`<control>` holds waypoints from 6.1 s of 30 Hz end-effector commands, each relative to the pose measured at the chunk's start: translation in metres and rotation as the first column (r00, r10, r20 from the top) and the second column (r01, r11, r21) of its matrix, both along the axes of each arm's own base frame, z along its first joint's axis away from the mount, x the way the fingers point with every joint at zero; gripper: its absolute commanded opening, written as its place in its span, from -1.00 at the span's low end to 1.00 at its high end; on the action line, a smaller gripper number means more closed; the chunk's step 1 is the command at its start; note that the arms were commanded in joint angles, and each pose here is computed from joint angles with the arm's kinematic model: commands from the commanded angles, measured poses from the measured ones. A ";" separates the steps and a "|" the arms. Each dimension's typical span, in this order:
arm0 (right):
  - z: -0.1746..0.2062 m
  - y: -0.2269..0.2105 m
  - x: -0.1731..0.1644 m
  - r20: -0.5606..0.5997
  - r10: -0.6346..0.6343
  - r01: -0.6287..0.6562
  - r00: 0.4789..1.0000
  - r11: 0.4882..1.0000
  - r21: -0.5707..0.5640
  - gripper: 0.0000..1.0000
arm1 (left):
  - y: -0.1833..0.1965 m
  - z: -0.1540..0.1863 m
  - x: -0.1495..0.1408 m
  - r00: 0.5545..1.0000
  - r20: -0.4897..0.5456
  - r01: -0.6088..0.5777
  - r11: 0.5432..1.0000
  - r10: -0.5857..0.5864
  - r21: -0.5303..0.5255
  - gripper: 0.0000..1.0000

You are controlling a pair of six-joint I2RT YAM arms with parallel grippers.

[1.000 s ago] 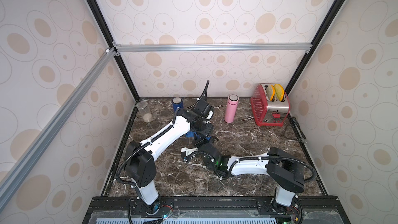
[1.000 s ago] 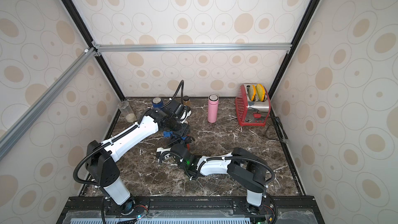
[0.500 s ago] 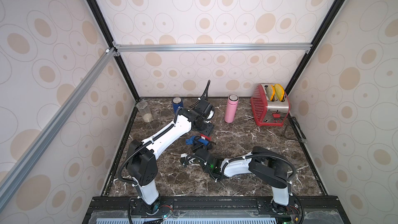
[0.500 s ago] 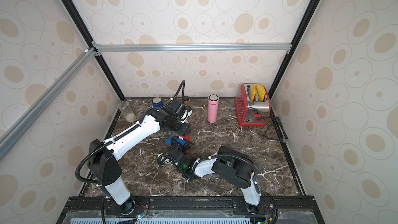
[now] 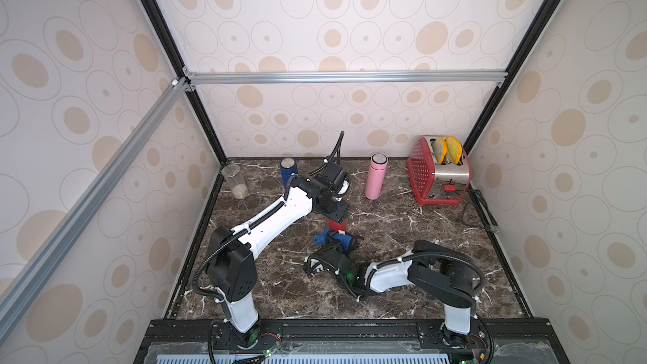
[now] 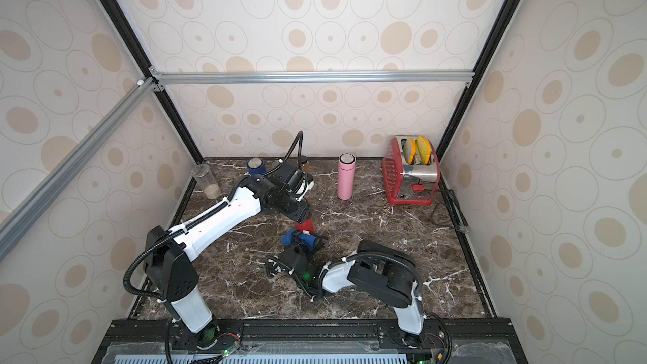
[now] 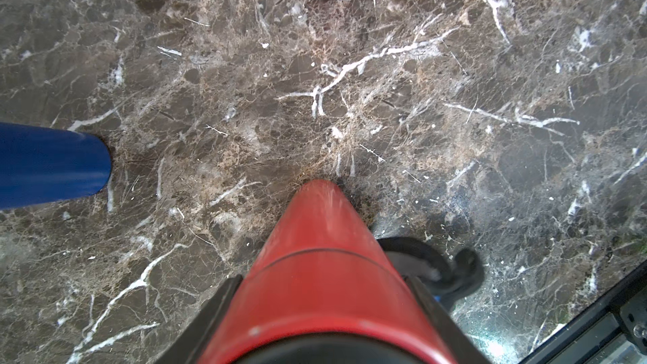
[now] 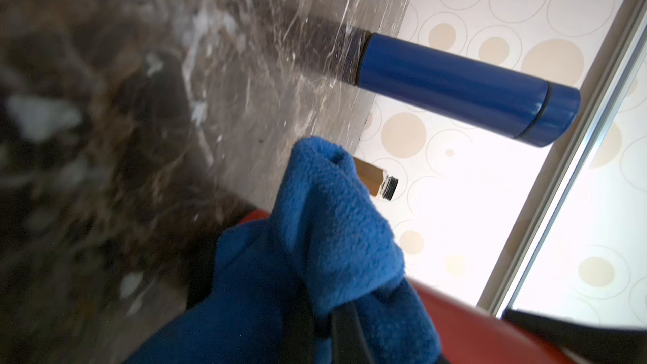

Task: Wipe the surface of the thermos
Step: Wipe the dirt from the surface of the thermos.

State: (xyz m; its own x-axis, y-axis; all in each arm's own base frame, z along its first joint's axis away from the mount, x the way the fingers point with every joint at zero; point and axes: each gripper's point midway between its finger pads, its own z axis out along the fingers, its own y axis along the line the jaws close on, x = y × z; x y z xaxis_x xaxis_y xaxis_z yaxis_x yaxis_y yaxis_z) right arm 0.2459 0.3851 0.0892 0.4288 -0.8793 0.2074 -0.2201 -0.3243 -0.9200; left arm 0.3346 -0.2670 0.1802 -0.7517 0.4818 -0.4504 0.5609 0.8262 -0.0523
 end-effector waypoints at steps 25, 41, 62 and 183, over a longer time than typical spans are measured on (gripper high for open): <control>0.148 -0.144 -0.056 -0.773 0.187 0.700 0.607 0.335 0.631 -1.00 | -0.024 0.028 -0.031 0.835 0.226 0.536 0.834 -0.501 -0.133 -1.00; 0.172 -0.103 0.009 -0.745 0.578 0.850 0.333 0.158 0.502 -1.00 | -0.027 0.012 -0.112 0.273 0.215 0.958 0.285 -0.938 0.028 -1.00; 0.036 -0.078 0.009 -0.764 0.637 0.955 0.101 0.152 0.254 -1.00 | -0.064 0.015 -0.093 0.080 0.390 0.964 0.171 -0.917 0.205 -1.00; 0.014 -0.131 -0.045 -0.881 0.456 0.963 0.124 0.160 0.218 -1.00 | -0.086 0.024 -0.089 0.731 0.449 0.633 0.756 -0.514 -0.166 0.82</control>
